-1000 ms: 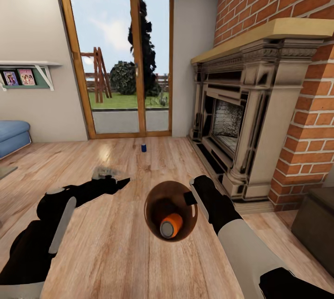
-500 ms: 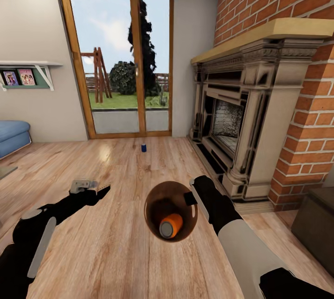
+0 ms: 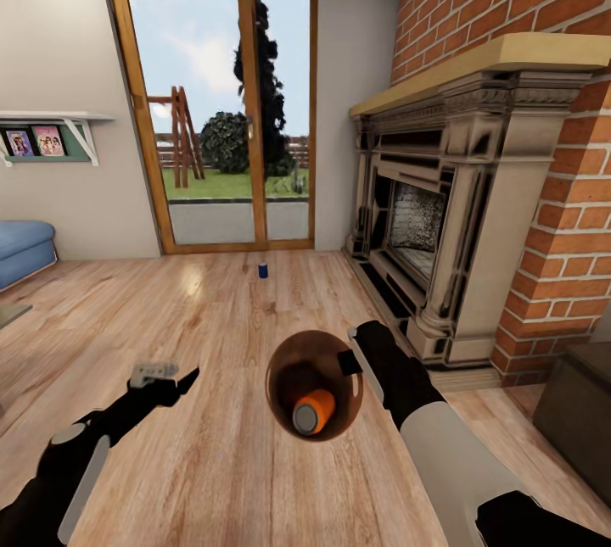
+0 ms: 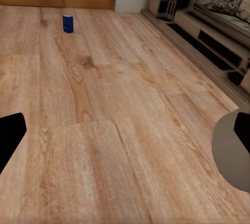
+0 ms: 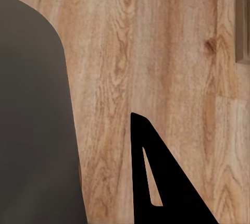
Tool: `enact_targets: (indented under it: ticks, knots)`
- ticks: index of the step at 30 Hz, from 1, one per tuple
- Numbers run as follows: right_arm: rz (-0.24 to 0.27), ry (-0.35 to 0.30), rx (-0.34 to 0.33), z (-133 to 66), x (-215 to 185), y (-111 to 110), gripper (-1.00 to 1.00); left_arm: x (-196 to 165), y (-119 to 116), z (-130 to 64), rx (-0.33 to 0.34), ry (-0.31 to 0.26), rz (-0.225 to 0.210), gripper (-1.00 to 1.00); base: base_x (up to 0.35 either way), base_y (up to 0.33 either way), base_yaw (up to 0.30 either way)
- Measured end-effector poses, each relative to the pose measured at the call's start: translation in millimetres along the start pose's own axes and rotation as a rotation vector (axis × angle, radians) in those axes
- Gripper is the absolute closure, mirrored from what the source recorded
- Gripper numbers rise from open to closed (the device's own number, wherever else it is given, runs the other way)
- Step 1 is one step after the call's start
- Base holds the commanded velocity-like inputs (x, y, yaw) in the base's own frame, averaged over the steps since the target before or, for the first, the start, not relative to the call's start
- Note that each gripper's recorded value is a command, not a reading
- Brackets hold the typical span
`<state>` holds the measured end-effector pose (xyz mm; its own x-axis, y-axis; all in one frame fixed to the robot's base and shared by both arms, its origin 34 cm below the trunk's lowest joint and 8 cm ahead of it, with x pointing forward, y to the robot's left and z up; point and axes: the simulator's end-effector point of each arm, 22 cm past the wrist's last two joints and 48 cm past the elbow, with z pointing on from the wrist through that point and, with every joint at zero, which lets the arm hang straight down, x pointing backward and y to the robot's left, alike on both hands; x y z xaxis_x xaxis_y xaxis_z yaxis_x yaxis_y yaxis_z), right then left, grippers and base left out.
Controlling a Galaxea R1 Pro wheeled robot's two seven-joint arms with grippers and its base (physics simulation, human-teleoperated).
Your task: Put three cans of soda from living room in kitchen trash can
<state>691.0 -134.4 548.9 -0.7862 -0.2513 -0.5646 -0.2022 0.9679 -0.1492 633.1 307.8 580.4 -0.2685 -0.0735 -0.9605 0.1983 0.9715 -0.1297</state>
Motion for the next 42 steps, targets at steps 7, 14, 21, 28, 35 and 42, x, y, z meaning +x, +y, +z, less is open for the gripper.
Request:
enact_targets:
  ticks: [7, 14, 21, 28, 35, 42]
  knots:
    - [0.000, -0.001, 0.004, -0.1, 0.1, -1.6, 1.00, 14.1, 6.4, 2.8, -0.010, -0.010, 0.002, -1.00, 0.000, 0.000, 0.000]
    - [0.003, -0.034, 0.003, 5.7, 2.3, 1.0, 1.00, 18.7, 8.3, 3.8, -0.013, -0.017, 0.003, -1.00, 0.000, 0.000, 0.000]
    - [0.016, -0.069, 0.007, 17.2, 12.9, -2.7, 1.00, 21.2, 8.5, 3.9, -0.013, -0.015, 0.002, -1.00, 0.000, 0.000, 0.000]
    - [0.033, -0.112, 0.000, 28.3, 25.1, -1.2, 1.00, 29.3, 10.5, 4.5, -0.018, -0.001, -0.007, -1.00, 0.000, 0.000, 0.000]
    - [0.052, -0.202, 0.011, 37.2, 28.0, -12.5, 1.00, 45.8, 15.8, 5.5, -0.027, 0.015, -0.017, -1.00, 0.000, 0.000, 0.000]
    - [0.058, -0.230, 0.006, 40.7, 32.4, -11.6, 1.00, 60.2, 20.4, 6.0, -0.040, 0.038, -0.030, -1.00, 0.023, 0.000, 0.000]
